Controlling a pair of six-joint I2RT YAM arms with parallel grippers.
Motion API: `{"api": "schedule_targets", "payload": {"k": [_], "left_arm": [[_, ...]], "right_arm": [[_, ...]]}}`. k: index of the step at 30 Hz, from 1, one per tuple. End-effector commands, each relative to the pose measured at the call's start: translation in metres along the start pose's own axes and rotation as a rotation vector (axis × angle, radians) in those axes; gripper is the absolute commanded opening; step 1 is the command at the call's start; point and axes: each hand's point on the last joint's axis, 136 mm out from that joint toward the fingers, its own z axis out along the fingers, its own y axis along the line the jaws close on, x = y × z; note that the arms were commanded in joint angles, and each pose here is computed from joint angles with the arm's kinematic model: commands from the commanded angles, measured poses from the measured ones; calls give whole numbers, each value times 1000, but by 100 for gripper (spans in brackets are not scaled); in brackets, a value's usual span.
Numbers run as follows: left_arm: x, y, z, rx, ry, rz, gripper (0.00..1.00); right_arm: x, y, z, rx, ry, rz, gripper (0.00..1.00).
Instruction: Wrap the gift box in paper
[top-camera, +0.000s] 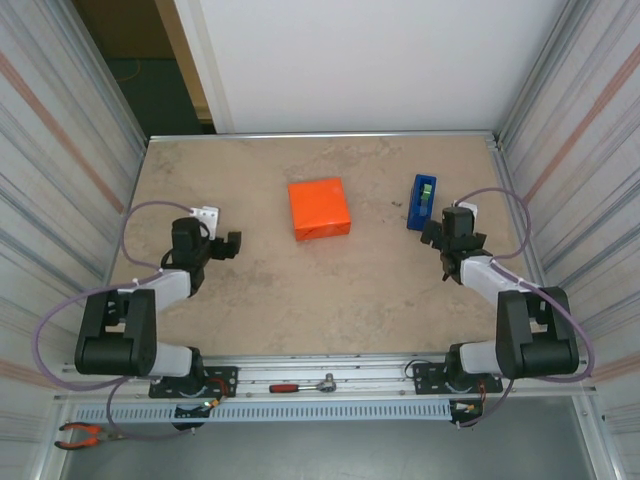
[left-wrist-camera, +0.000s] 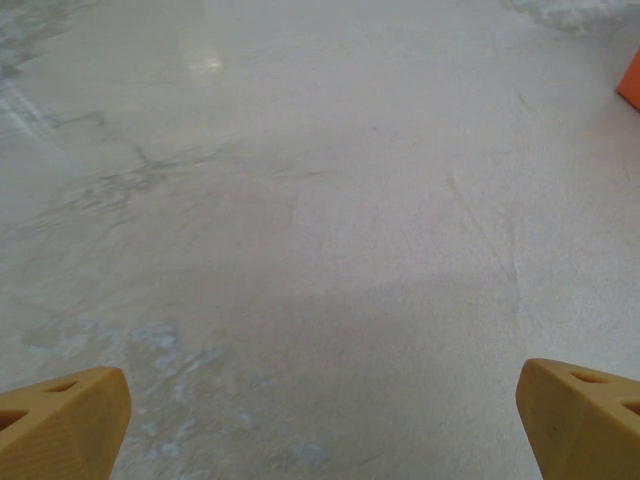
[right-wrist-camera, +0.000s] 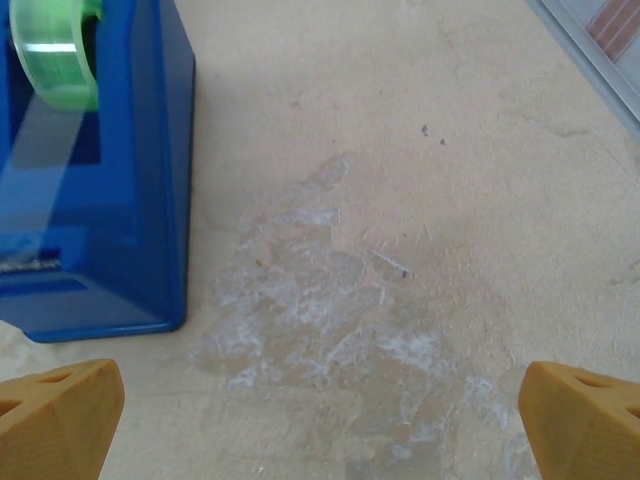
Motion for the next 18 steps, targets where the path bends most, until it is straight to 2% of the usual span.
{"api": "schedule_targets", "payload": {"k": [1, 5, 10, 13, 16, 18], "left_arm": [[-30, -3, 3, 29, -89, 29, 99], [-31, -7, 1, 23, -194, 26, 99], [-19, -8, 8, 79, -209, 4, 99], [-19, -8, 9, 87, -200, -2, 99], [-18, -8, 9, 92, -193, -3, 99], [-18, -8, 10, 94, -189, -7, 99]], "right_arm": [[-24, 5, 9, -16, -143, -26, 99], [-31, 21, 16, -89, -155, -82, 99], [-34, 26, 7, -202, -220, -103, 99], [-24, 19, 7, -196, -315, -75, 99], [-22, 17, 13, -184, -357, -63, 99], [-19, 20, 16, -197, -298, -77, 99]]}}
